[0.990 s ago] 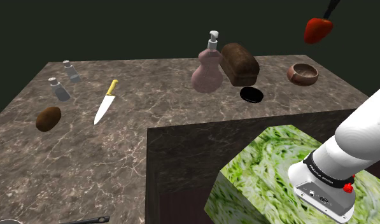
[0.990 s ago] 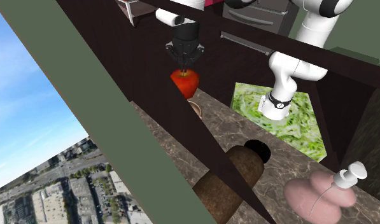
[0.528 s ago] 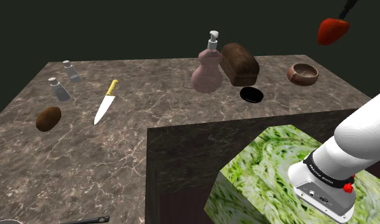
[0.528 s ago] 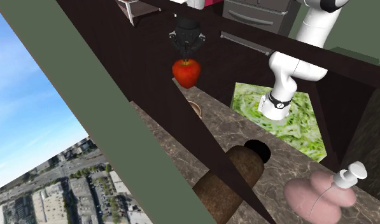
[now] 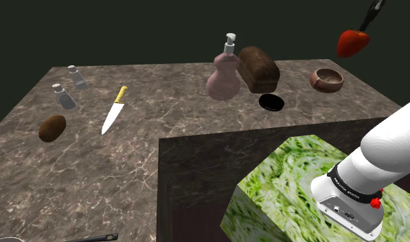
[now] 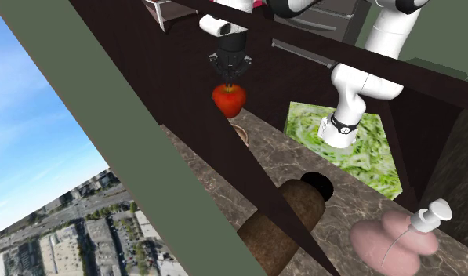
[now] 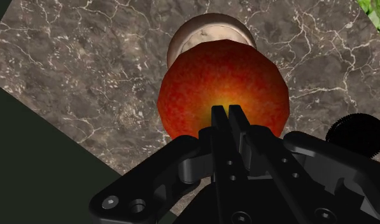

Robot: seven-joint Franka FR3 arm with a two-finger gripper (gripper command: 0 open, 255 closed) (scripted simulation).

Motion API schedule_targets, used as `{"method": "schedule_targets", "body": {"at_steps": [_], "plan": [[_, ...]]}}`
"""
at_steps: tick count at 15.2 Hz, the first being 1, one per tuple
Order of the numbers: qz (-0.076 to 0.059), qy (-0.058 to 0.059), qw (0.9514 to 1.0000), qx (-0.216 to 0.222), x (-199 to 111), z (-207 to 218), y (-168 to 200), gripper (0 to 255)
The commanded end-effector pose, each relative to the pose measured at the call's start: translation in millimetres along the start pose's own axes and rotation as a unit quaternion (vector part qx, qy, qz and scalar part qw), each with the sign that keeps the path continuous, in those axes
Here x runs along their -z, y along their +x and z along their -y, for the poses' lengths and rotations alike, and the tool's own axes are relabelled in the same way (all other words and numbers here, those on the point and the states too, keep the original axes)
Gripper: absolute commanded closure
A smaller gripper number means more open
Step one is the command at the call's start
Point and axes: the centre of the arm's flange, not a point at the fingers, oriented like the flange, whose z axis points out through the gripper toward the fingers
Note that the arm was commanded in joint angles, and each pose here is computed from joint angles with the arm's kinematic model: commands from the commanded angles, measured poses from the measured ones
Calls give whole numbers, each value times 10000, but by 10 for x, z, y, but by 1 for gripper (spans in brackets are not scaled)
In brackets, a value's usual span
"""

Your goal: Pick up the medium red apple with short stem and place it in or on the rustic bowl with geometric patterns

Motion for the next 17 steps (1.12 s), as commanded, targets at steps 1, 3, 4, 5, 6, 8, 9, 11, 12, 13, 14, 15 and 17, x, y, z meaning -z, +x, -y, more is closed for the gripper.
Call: {"method": "schedule_targets", "body": {"at_steps": [1,3,4,5,6,8,9,11,12,13,14,15,17], "plan": [[-2,-3,10000,-1,-109,12,5,255],[-2,-3,10000,-1,-215,20,8,255],[-2,-3,10000,-1,-267,24,9,255],[-2,-3,10000,-1,-320,28,11,255],[-2,-3,10000,-1,-372,32,12,255],[-2,-3,10000,-1,-478,41,15,255],[-2,-3,10000,-1,-530,45,17,255],[-2,-3,10000,-1,-635,53,20,255],[-2,-3,10000,-1,-688,57,21,255],[-2,-3,10000,-1,-741,62,23,255],[-2,-3,10000,-1,-793,66,24,255],[-2,-3,10000,-1,-846,70,26,255],[-2,-3,10000,-1,-903,75,27,255]]}}
